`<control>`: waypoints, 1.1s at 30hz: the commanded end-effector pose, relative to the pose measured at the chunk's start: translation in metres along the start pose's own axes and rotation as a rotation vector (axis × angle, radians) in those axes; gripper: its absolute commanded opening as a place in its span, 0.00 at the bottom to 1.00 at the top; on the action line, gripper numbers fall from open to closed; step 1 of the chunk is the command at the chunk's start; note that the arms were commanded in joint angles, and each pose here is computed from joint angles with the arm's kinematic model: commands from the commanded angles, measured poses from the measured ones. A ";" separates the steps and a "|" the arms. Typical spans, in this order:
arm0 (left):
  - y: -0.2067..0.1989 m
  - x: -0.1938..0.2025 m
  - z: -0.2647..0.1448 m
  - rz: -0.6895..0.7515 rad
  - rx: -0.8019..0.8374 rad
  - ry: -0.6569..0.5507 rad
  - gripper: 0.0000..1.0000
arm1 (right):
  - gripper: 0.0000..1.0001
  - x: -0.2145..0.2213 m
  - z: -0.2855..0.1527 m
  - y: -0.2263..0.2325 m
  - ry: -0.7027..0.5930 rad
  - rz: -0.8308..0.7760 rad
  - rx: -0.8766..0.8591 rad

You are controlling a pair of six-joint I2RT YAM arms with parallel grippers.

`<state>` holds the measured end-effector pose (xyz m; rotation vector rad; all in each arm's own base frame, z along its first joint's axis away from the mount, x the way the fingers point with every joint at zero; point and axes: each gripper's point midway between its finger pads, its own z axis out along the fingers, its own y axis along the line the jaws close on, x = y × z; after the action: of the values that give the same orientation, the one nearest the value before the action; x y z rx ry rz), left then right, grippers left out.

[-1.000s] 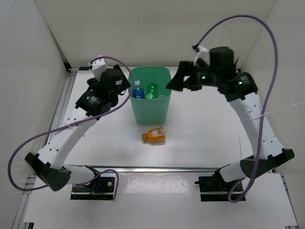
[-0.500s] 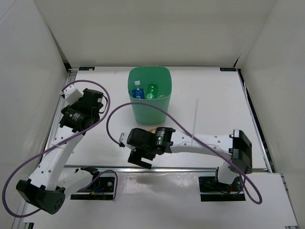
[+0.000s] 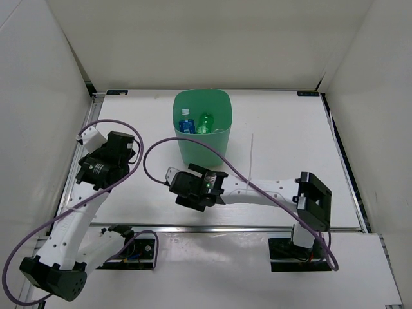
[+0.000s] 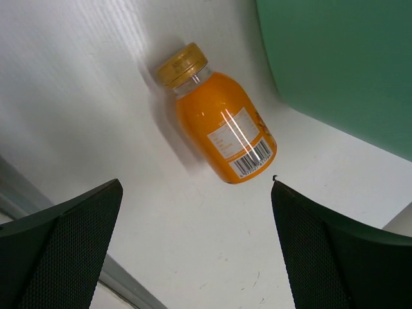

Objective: Put the plastic bottles in the bin

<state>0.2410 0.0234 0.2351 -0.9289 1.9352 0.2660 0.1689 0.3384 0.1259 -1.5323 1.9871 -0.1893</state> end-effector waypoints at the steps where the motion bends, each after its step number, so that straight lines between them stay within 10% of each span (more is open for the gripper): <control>1: 0.006 0.002 0.000 0.027 -0.017 0.011 1.00 | 1.00 0.002 0.014 -0.010 0.018 0.011 0.068; 33: 0.019 -0.004 0.001 0.184 -0.011 0.019 1.00 | 0.90 0.031 0.080 0.010 0.260 0.396 -0.245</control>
<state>0.2305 0.0348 0.2309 -0.7635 2.0565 0.3704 0.2095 0.3325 0.0473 -1.2893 2.5021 -0.0217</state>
